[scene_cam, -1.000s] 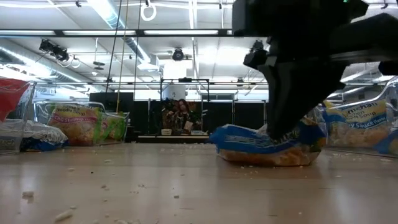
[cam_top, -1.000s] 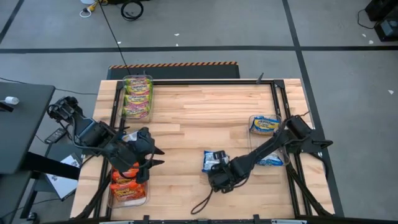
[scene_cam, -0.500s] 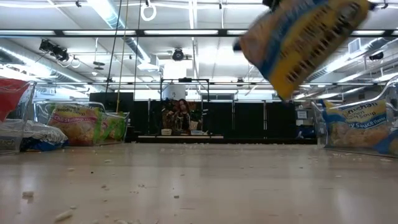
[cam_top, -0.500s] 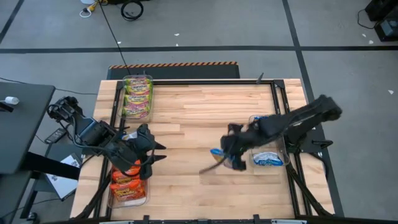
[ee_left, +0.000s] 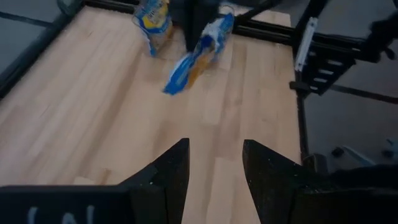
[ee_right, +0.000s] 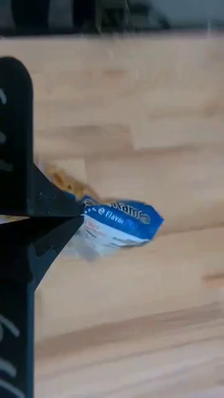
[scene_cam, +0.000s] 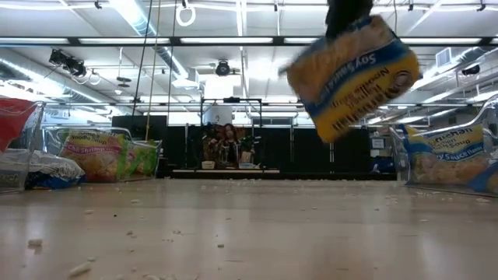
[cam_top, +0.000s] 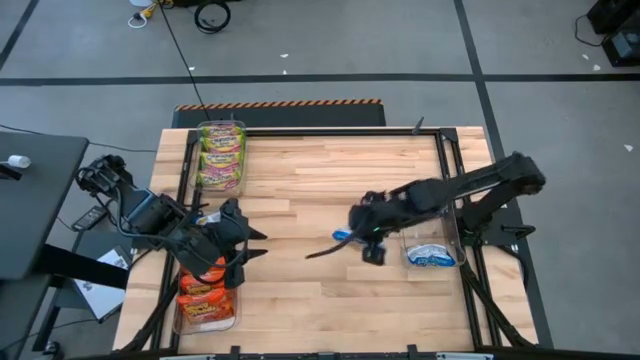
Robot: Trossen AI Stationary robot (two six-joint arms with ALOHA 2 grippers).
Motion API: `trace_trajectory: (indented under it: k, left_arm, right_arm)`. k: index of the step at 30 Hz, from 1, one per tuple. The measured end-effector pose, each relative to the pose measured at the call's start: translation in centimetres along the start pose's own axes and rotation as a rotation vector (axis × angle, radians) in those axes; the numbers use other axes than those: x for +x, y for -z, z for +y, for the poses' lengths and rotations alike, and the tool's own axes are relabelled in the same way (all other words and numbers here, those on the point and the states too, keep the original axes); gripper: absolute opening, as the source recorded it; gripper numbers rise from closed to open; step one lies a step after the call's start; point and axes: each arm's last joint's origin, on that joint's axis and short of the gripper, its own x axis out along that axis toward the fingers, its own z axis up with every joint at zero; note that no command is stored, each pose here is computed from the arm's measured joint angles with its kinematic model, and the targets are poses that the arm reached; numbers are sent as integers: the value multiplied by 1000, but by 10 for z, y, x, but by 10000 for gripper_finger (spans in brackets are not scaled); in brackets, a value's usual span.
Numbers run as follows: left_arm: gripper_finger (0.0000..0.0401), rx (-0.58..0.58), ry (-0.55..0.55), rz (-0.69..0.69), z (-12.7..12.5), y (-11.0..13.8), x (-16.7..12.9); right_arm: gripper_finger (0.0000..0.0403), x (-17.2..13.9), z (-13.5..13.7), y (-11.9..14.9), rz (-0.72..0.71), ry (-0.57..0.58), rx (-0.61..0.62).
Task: Sort Maruchan noodles
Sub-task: Put the right blue noodle pack into the right transparent bin
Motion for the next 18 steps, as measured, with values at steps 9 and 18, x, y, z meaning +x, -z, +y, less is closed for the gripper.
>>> trace_trajectory:
  k: [9, 18]
  left_arm:
    - [153, 28, 127, 119, 5, 0, -11]
    - [153, -17, 123, 144, 18, 2, -26]
  right_arm:
    - [11, 111, -8, -20, 1, 198, 323]
    - [134, 139, -37, -54, -140, -39, 237]
